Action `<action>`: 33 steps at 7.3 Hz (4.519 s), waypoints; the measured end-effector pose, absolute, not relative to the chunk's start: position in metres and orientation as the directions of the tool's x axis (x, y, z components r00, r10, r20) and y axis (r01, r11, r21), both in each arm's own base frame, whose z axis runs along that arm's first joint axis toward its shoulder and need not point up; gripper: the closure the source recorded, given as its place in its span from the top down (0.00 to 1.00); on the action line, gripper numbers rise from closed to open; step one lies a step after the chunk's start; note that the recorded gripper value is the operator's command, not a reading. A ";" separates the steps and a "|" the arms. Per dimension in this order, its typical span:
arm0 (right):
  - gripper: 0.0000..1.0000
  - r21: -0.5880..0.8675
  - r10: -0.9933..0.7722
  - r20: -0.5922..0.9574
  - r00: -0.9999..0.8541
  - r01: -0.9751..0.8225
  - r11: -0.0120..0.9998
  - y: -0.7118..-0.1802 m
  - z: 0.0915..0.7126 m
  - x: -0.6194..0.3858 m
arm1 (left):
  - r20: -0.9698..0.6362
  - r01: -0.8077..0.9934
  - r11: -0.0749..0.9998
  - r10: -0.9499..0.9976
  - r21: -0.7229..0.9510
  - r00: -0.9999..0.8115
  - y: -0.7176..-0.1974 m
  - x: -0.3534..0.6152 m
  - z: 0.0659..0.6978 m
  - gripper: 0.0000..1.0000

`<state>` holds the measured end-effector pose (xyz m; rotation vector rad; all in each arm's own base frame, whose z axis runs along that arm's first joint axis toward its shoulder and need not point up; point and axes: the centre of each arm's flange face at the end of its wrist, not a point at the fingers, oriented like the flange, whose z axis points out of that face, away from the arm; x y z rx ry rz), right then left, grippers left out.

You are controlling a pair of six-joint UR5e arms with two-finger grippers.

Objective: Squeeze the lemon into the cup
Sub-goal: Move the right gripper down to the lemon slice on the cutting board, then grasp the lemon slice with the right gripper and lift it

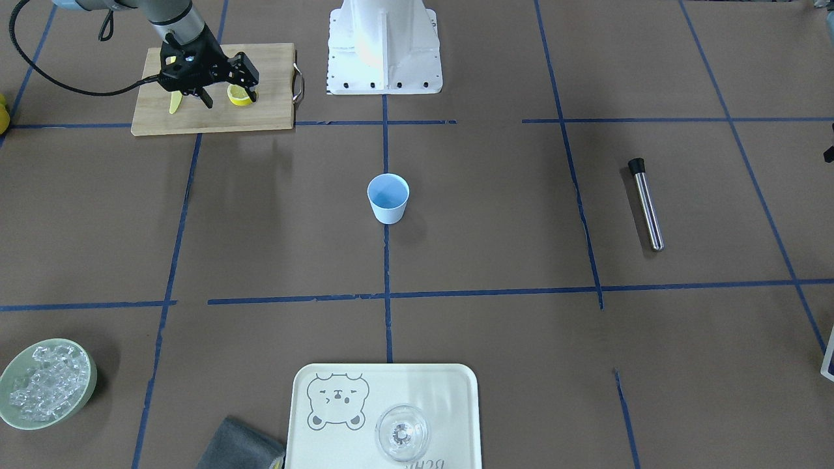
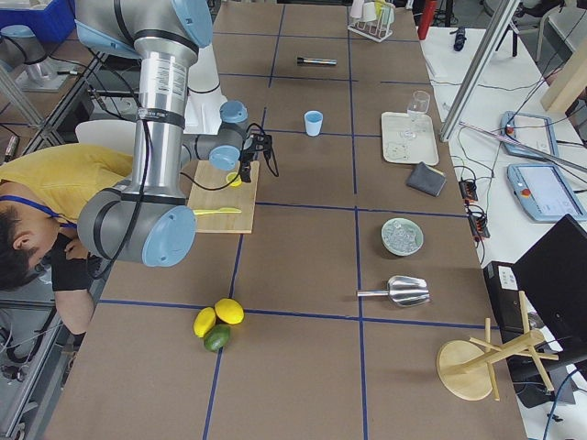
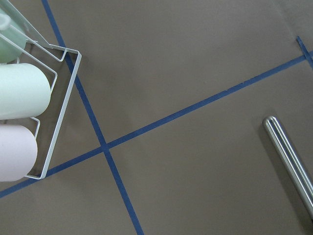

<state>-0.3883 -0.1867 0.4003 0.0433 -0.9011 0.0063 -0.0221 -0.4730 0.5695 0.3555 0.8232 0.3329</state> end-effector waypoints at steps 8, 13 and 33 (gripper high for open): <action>0.98 0.007 -0.015 0.725 0.688 0.014 1.000 -0.136 0.419 -0.412 | -0.647 -0.148 0.888 0.424 0.436 0.634 -0.472 -0.023 0.567 1.00; 0.96 0.008 -0.018 0.722 0.691 0.017 1.000 -0.135 0.421 -0.416 | -0.646 -0.148 0.887 0.425 0.438 0.634 -0.471 -0.023 0.567 1.00; 0.69 0.011 0.041 0.784 0.620 -0.080 0.997 -0.175 0.378 -0.403 | -0.644 -0.148 0.884 0.429 0.444 0.633 -0.464 -0.025 0.566 1.00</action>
